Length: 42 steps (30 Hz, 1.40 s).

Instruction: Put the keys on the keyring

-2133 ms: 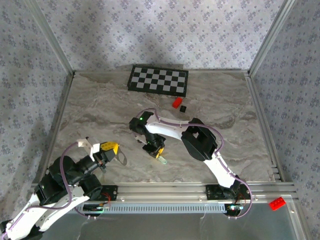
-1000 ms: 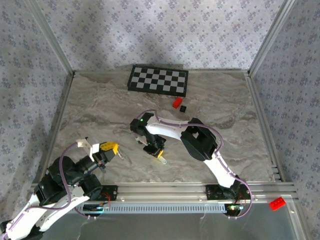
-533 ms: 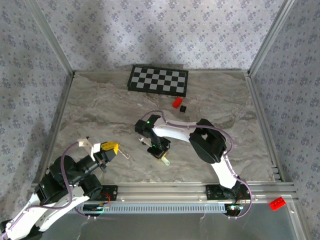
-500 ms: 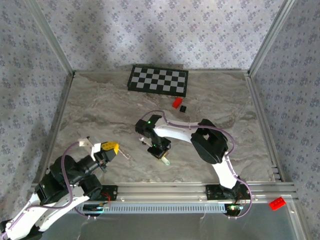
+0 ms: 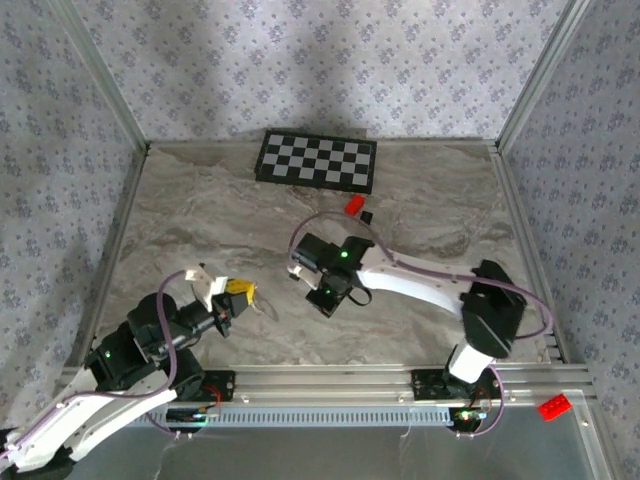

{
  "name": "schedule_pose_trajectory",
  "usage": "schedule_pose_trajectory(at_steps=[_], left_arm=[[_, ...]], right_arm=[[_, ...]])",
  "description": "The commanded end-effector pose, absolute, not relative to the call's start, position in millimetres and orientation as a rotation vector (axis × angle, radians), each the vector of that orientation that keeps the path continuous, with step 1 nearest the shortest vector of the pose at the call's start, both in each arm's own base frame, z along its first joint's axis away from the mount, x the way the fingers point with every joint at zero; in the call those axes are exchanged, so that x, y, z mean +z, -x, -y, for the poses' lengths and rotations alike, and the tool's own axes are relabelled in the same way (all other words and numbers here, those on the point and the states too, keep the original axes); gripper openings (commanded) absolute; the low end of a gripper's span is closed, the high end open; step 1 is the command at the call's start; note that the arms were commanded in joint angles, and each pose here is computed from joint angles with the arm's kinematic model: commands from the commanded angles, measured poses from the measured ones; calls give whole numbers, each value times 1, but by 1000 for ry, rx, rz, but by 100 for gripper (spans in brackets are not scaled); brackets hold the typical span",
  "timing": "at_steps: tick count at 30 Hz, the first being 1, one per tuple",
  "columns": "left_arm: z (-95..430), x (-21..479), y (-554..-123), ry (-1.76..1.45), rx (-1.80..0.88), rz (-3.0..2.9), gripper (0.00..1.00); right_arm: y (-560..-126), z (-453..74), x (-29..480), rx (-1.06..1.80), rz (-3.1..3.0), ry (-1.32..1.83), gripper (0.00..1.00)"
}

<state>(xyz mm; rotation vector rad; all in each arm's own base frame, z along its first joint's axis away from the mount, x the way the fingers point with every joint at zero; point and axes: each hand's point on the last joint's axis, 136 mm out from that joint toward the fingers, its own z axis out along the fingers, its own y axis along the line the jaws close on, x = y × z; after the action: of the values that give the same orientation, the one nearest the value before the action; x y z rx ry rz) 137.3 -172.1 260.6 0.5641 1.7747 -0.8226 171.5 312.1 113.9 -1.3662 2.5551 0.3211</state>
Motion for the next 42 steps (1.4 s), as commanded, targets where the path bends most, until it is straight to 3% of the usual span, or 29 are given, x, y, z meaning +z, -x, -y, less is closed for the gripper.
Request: schedule_pose_trajectory(at_steps=[1, 15, 27, 42], left_arm=[[186, 299, -136, -581, -903, -1659, 0], [225, 307, -145, -695, -934, -1618, 0], [246, 310, -143, -801, -960, -1572, 0], [258, 334, -108, -963, -1114, -1393, 0]], right_arm=[[-178, -315, 142, 389, -2422, 1262, 0], [-172, -275, 210, 548, -2112, 1000, 0], [-147, -284, 259, 796, -1733, 1039, 0], [-94, -295, 309, 1129, -1364, 1092, 0]])
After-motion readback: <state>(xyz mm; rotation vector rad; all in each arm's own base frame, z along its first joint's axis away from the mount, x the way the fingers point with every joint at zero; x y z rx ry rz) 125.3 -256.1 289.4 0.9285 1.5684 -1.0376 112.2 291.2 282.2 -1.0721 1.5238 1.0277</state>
